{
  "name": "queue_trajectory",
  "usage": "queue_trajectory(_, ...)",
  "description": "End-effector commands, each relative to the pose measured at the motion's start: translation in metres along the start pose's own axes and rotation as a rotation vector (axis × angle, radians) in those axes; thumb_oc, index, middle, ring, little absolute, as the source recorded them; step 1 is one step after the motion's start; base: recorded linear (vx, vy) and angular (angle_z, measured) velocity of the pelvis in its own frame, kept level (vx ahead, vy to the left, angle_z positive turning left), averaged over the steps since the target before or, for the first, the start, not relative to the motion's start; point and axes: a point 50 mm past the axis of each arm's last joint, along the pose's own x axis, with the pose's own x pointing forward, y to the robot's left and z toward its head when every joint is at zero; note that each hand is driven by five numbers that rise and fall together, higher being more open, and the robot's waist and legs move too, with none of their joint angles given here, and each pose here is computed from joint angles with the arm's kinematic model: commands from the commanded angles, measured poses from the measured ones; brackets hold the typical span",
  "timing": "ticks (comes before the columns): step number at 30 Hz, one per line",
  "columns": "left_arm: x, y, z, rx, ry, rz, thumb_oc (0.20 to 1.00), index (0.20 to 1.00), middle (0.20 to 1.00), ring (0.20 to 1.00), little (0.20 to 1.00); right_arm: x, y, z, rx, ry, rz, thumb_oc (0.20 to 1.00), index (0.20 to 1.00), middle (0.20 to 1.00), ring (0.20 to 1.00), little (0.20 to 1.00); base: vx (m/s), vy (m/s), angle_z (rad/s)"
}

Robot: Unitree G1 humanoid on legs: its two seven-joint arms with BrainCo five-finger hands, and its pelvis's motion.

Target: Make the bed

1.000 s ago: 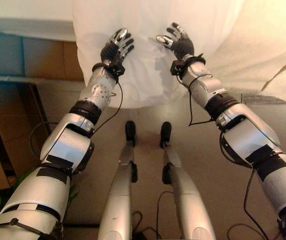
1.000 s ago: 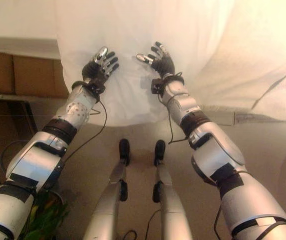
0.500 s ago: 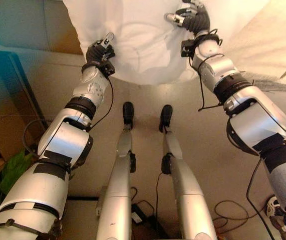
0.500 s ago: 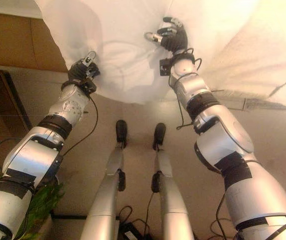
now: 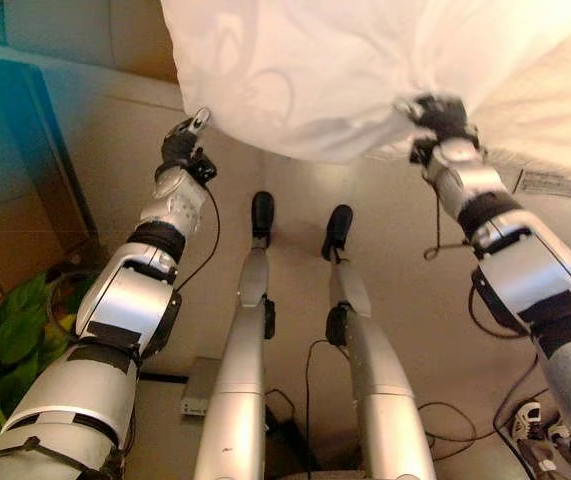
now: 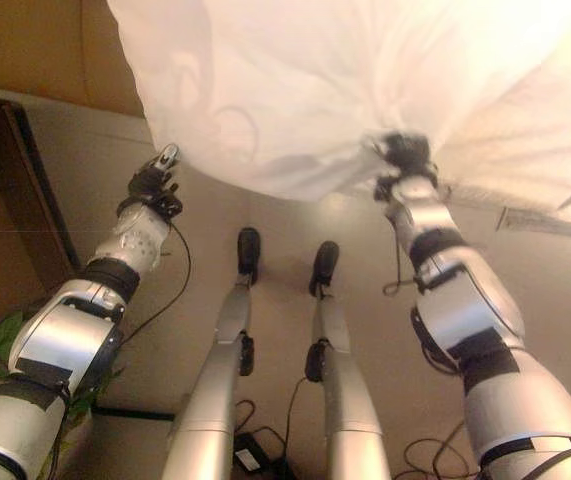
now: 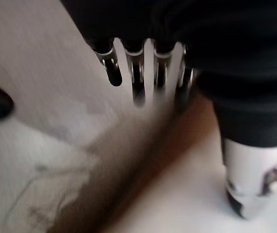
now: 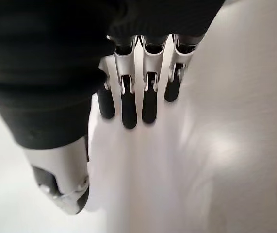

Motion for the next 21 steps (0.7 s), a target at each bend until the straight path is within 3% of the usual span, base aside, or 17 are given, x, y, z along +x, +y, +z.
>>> queue_trajectory(1,-0.001,0.029,-0.006,-0.028,-0.018,0.073,1.0,1.0,1.0,1.0,1.0,0.003,-0.066,-0.045,-0.06,0.123,-0.191,1.0,1.0,1.0,1.0,1.0,-0.05,-0.007,0.0)
queue_trajectory(4,-0.005,0.048,-0.018,-0.035,0.002,0.109,1.0,1.0,1.0,1.0,1.0,-0.005,-0.092,-0.081,-0.056,0.21,-0.253,1.0,1.0,1.0,1.0,1.0,-0.03,-0.009,0.0)
queue_trajectory(5,-0.01,0.071,-0.031,-0.031,0.036,0.167,1.0,1.0,1.0,1.0,1.0,-0.016,-0.114,-0.112,-0.055,0.287,-0.311,1.0,1.0,1.0,1.0,1.0,-0.06,-0.016,0.02)
queue_trajectory(9,-0.022,0.107,-0.056,-0.039,0.097,0.276,1.0,1.0,1.0,1.0,1.0,-0.039,-0.139,-0.157,-0.072,0.4,-0.372,1.0,1.0,1.0,1.0,1.0,-0.03,-0.009,0.01)
queue_trajectory(14,-0.045,0.14,-0.091,0.141,0.193,0.317,1.0,1.0,1.0,1.0,1.0,-0.058,-0.14,-0.191,-0.129,0.445,-0.321,1.0,1.0,1.0,1.0,1.0,-0.07,0.0,-0.06)
queue_trajectory(16,-0.073,0.161,-0.128,0.208,0.298,0.306,1.0,1.0,1.0,1.0,1.0,-0.075,-0.127,-0.214,-0.115,0.456,-0.228,1.0,1.0,1.0,1.0,1.0,-0.06,0.014,-0.2)
queue_trajectory(19,-0.104,0.188,-0.155,0.412,0.399,0.304,1.0,1.0,1.0,1.0,1.0,-0.094,-0.117,-0.235,-0.132,0.458,-0.129,1.0,1.0,1.0,1.0,1.0,-0.04,0.019,-0.17)
queue_trajectory(21,-0.114,0.19,-0.161,0.833,0.424,0.126,1.0,1.0,1.0,1.0,1.0,-0.099,-0.112,-0.236,-0.286,0.412,-0.013,1.0,1.0,1.0,1.0,1.0,-0.05,0.006,-0.33)
